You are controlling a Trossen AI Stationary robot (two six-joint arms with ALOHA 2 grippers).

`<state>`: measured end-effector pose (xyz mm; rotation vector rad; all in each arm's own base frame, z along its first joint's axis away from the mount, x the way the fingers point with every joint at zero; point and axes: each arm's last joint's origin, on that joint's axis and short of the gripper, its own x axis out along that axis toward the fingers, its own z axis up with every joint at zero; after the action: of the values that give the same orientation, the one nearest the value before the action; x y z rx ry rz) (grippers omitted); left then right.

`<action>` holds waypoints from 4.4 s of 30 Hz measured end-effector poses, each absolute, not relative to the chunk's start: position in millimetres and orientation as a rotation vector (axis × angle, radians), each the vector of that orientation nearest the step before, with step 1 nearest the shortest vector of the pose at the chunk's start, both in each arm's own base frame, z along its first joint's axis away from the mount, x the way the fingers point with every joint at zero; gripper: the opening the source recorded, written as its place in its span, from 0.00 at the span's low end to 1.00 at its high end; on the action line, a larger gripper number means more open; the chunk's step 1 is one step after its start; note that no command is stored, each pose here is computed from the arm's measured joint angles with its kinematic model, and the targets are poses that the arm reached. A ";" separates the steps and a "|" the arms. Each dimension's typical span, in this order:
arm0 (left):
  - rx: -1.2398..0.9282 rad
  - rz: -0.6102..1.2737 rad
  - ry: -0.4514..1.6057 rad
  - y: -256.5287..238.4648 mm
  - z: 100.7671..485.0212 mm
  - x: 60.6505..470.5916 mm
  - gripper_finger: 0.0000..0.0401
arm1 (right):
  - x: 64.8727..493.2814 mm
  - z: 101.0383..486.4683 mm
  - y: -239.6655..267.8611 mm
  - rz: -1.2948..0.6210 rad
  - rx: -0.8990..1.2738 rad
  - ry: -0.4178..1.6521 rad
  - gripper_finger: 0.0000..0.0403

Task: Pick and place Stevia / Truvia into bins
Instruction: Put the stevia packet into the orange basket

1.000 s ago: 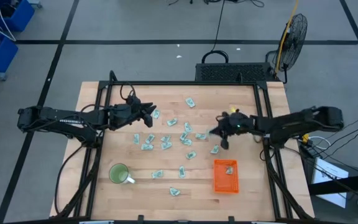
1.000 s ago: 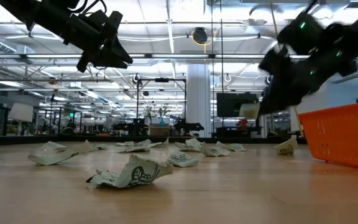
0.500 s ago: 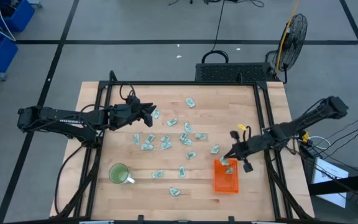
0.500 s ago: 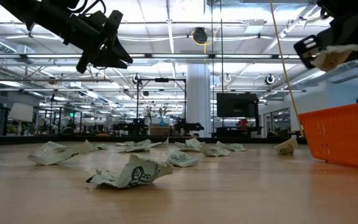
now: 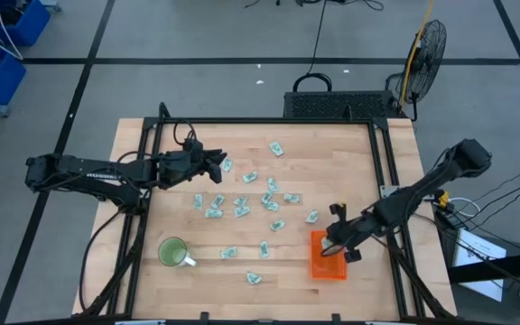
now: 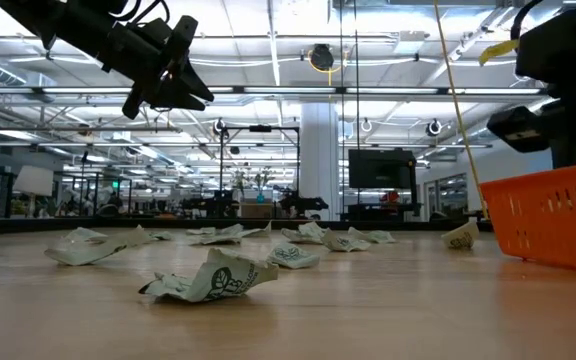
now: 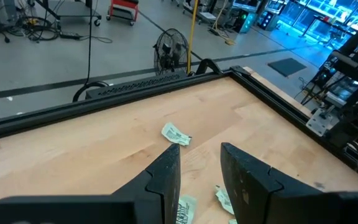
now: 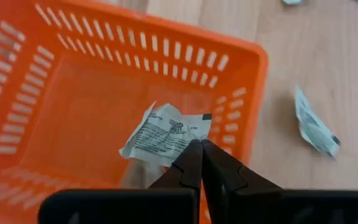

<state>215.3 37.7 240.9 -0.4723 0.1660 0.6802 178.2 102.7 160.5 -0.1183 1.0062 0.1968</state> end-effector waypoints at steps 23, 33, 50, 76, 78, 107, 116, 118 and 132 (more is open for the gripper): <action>-0.432 0.662 0.181 37.4 241.2 215.7 0.30 | 181.3 161.2 104.2 0.218 -0.099 0.985 0.17; -0.223 0.546 0.142 36.6 340.9 226.6 0.30 | 166.6 203.0 92.9 0.253 -0.176 0.739 0.16; -0.465 0.714 0.946 34.0 298.9 257.0 0.30 | 156.2 212.1 49.7 -0.131 -0.273 0.603 0.36; -0.948 1.075 1.283 -2.7 162.9 214.2 0.30 | 157.0 190.8 46.9 -0.132 -0.289 0.535 0.39; -0.951 1.080 1.277 -2.6 161.1 213.4 0.30 | 157.3 191.4 47.1 -0.130 -0.294 0.528 0.40; -0.968 1.105 1.165 -0.4 136.1 206.7 0.30 | 158.7 193.7 47.7 -0.130 -0.279 0.502 0.39; -0.955 1.072 1.147 -0.3 136.5 210.0 0.16 | 158.7 193.9 47.7 -0.130 -0.279 0.502 0.39; -0.950 1.060 1.142 -0.2 138.8 213.1 0.07 | 158.8 193.8 47.7 -0.130 -0.278 0.502 0.39; -0.827 0.676 0.648 -5.8 219.7 291.1 0.02 | 165.1 199.7 42.0 -0.214 -0.029 0.371 0.39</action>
<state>291.1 -5.8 219.7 -0.8271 0.6479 0.6756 165.1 42.0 199.7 -0.0292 0.3713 -0.2135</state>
